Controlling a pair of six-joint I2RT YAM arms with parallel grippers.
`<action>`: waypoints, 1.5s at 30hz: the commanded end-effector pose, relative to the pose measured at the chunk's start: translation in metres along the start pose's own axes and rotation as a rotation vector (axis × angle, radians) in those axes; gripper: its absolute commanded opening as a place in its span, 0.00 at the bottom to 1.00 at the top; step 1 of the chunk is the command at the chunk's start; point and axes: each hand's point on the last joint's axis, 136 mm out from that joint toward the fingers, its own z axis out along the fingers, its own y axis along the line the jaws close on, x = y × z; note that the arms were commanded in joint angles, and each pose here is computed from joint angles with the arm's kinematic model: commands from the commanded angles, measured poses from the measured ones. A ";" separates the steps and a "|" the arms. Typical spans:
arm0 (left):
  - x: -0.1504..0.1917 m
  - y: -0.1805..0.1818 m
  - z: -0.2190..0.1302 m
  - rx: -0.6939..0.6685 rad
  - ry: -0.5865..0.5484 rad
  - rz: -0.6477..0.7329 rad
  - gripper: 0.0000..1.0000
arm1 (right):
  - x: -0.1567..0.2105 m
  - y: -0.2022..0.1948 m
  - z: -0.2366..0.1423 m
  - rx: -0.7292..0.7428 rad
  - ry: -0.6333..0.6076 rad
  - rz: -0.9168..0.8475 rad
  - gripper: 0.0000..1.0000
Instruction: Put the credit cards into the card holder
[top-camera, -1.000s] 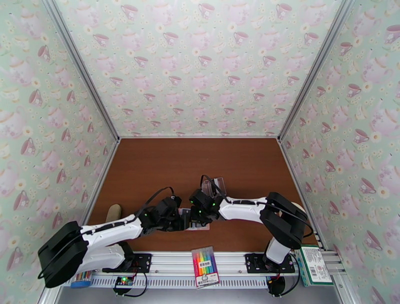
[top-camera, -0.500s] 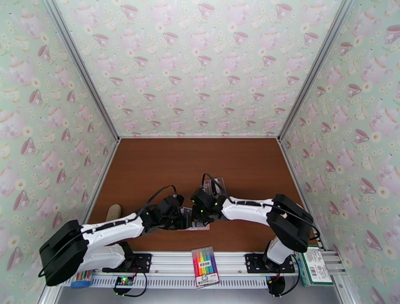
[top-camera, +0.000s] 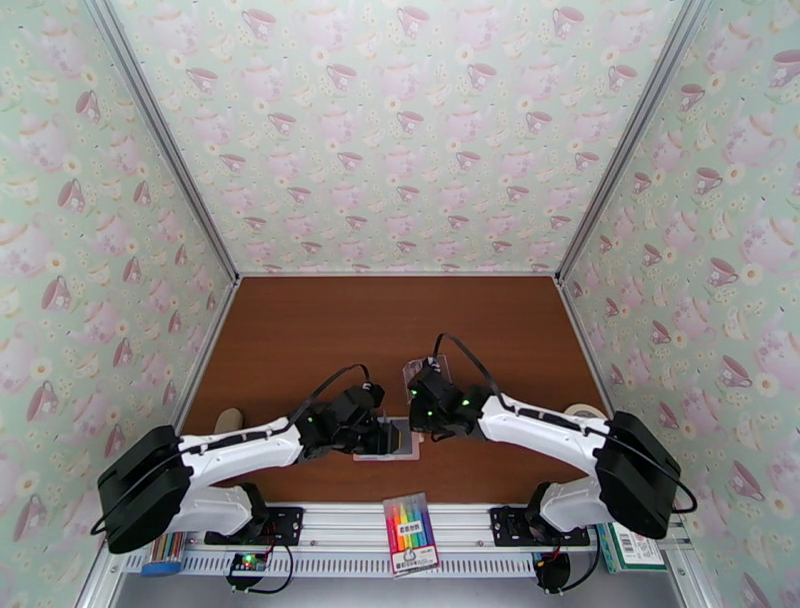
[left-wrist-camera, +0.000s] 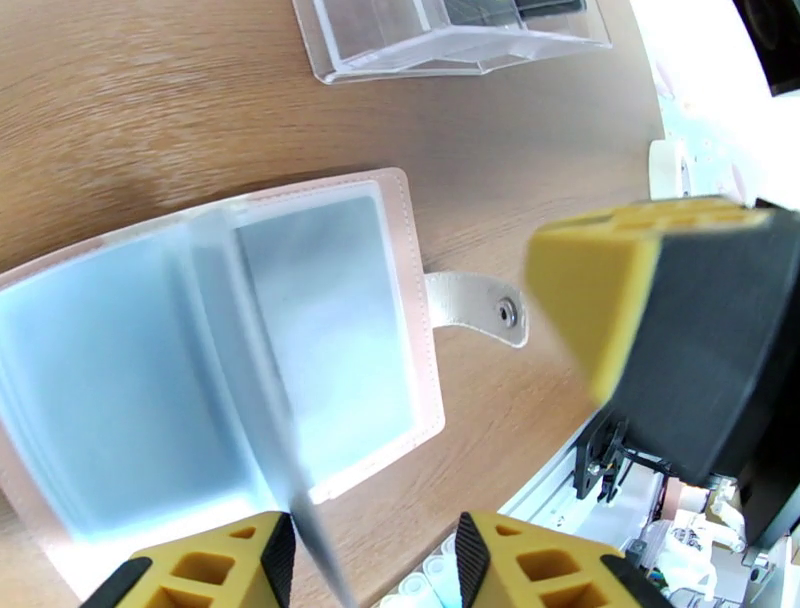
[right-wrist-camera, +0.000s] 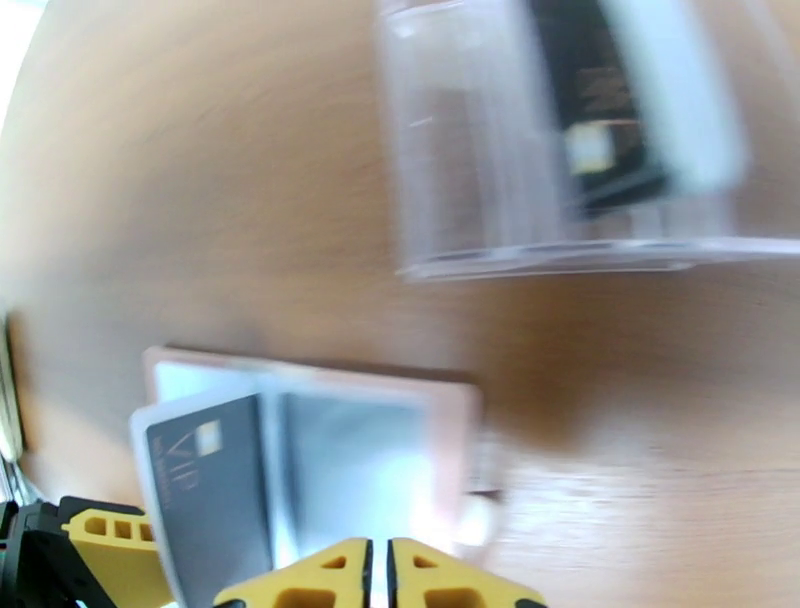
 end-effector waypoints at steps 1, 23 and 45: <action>-0.012 -0.014 0.005 0.021 -0.030 0.031 0.50 | 0.006 -0.022 -0.003 0.072 -0.001 -0.016 0.14; -0.010 0.013 -0.025 -0.074 -0.088 0.050 0.49 | -0.064 -0.039 -0.040 0.185 -0.184 -0.075 0.45; -0.006 0.041 -0.031 -0.095 -0.094 -0.020 0.50 | -0.120 -0.033 0.015 0.285 -0.025 -0.209 0.55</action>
